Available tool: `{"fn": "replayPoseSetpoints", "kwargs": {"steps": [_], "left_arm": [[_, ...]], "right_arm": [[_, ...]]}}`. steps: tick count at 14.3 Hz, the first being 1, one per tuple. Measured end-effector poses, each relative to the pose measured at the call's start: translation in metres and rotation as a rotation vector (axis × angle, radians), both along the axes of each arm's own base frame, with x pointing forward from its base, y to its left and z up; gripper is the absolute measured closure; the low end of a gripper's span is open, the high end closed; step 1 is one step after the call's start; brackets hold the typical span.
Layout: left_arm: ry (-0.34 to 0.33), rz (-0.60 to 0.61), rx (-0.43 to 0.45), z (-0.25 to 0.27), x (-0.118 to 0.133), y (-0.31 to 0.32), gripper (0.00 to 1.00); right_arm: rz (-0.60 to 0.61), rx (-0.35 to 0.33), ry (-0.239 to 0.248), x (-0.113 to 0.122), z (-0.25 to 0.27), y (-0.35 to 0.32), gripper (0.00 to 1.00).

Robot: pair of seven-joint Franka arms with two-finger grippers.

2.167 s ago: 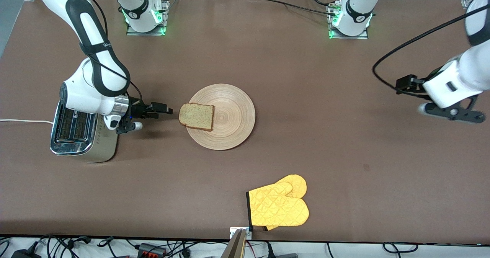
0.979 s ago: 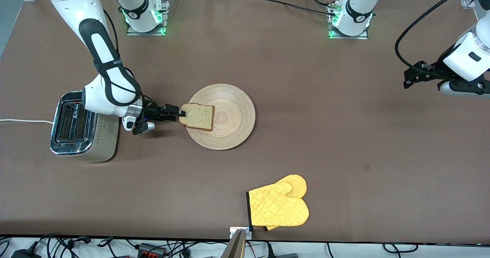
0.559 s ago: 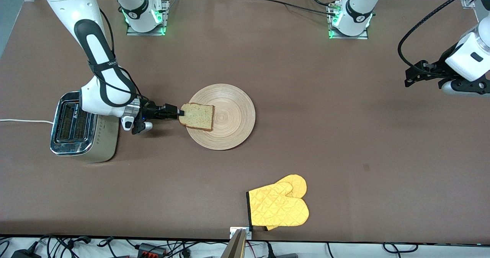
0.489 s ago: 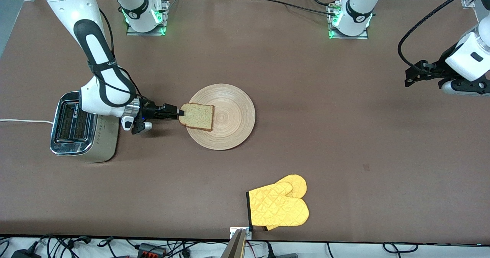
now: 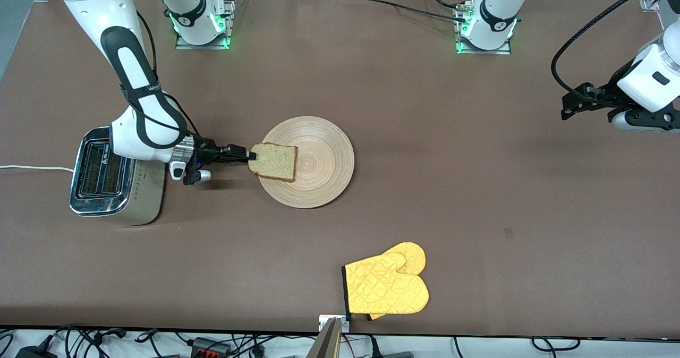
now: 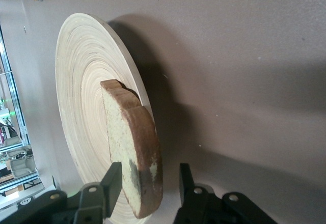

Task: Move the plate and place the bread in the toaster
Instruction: 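Lift the bread slice off the plate with the right gripper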

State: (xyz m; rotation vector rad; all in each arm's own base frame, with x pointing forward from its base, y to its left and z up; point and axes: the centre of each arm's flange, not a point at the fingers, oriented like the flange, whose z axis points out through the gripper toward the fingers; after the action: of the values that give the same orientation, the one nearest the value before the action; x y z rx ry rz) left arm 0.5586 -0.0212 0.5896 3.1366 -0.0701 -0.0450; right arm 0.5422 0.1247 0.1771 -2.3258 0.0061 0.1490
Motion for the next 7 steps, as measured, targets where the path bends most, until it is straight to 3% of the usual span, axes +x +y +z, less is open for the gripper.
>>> {"fn": "replayPoseSetpoints", "kwargs": {"steps": [4,6,7], "left_arm": [[0.001,0.000,0.000,-0.0001,-0.0001,-0.0002,0.00],[0.001,0.000,0.000,-0.0001,-0.0001,-0.0002,0.00],[0.001,0.000,0.000,-0.0001,-0.0001,-0.0003,0.00]], "right_arm": [[-0.009,0.000,0.010,-0.0001,0.0000,0.0000,0.52],[-0.021,-0.002,0.023,-0.0001,0.0000,0.0000,0.67],[-0.023,-0.001,0.026,-0.0001,0.0000,0.0001,0.67]]}}
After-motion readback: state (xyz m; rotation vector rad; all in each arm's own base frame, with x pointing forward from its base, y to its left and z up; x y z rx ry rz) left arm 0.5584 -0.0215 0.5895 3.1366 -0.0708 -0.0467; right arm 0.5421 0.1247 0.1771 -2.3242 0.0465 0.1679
